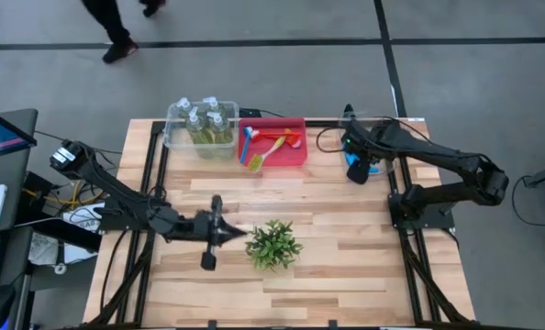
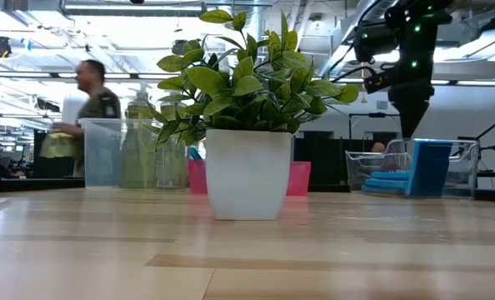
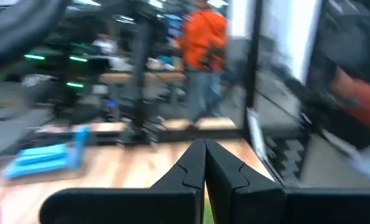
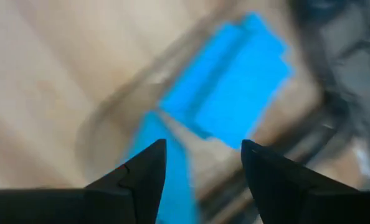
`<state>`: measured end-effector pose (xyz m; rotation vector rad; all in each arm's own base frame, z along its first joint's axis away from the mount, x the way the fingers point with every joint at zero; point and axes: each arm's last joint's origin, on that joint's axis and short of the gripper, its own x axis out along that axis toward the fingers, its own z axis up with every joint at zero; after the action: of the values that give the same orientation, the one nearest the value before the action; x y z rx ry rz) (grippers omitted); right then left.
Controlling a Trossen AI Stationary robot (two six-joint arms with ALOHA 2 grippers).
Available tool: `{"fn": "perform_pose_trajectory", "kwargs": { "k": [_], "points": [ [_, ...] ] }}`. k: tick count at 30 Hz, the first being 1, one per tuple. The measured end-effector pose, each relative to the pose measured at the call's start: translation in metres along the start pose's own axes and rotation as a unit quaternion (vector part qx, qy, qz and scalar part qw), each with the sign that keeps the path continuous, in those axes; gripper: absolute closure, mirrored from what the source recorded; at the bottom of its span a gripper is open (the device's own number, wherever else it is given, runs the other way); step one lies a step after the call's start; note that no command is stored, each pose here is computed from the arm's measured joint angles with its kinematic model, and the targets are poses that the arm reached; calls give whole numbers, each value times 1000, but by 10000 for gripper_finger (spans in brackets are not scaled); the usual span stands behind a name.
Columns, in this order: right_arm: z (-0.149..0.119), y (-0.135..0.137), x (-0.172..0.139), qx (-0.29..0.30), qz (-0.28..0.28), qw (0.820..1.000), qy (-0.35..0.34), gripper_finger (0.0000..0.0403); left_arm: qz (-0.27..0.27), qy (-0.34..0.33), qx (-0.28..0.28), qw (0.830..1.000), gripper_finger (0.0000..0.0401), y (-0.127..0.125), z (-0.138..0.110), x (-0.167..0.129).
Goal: Pick & Place Kitchen Sink Supplies
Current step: Return to Home Position
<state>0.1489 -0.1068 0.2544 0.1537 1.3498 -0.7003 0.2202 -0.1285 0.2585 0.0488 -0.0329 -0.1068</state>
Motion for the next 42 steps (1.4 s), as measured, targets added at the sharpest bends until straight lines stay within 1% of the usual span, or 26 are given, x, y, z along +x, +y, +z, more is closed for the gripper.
{"fn": "perform_pose_trajectory", "kwargs": {
  "k": [2, 3, 4, 7, 10, 13, 15, 19, 22, 26, 29, 32, 35, 38, 42],
  "points": [
    [0, 6, -1, -11, 42, 999, -4, 202, 41, -17, -33, 998, 397, 5, 10, -7],
    [1, 10, -2, -18, 68, 997, -8, 202, 51, -23, -47, 997, 397, 6, 14, -11],
    [1, 14, -3, -25, 94, 995, -14, 202, 49, -26, -52, 997, 397, 5, 18, -16],
    [5, 28, -9, -49, 160, 985, -51, 202, 13, -30, -40, 999, 397, -2, 23, -35],
    [10, 42, -20, -79, 202, 970, -110, 205, -22, -41, -17, 999, 397, -6, 21, -58],
    [10, 54, -36, -106, 226, 953, -174, 208, -30, -56, -20, 998, 397, -4, 18, -81],
    [8, 58, -46, -114, 236, 942, -211, 209, -34, -63, -24, 997, 397, 1, 13, -93],
    [-4, 58, -65, -103, 257, 925, -259, 208, -30, -78, -17, 996, 397, 14, 1, -109],
    [-16, 58, -81, -96, 280, 910, -290, 206, -4, -84, -3, 996, 397, 25, -10, -118],
    [-37, 58, -102, -100, 326, 879, -334, 208, 36, -97, 0, 995, 397, 40, -20, -127],
    [-52, 59, -118, -108, 364, 848, -370, 210, 54, -114, -12, 992, 397, 49, -26, -134],
    [-64, 67, -121, -122, 390, 809, -422, 211, 69, -135, -29, 988, 397, 58, -32, -141],
    [-80, 75, -111, -124, 406, 774, -469, 209, 81, -152, -41, 984, 397, 64, -40, -147],
    [-92, 89, -87, -119, 412, 754, -498, 209, 105, -158, -45, 981, 397, 69, -49, -152],
    [-103, 113, -49, -108, 429, 725, -528, 211, 146, -132, -40, 980, 397, 72, -54, -152]
  ]
}}
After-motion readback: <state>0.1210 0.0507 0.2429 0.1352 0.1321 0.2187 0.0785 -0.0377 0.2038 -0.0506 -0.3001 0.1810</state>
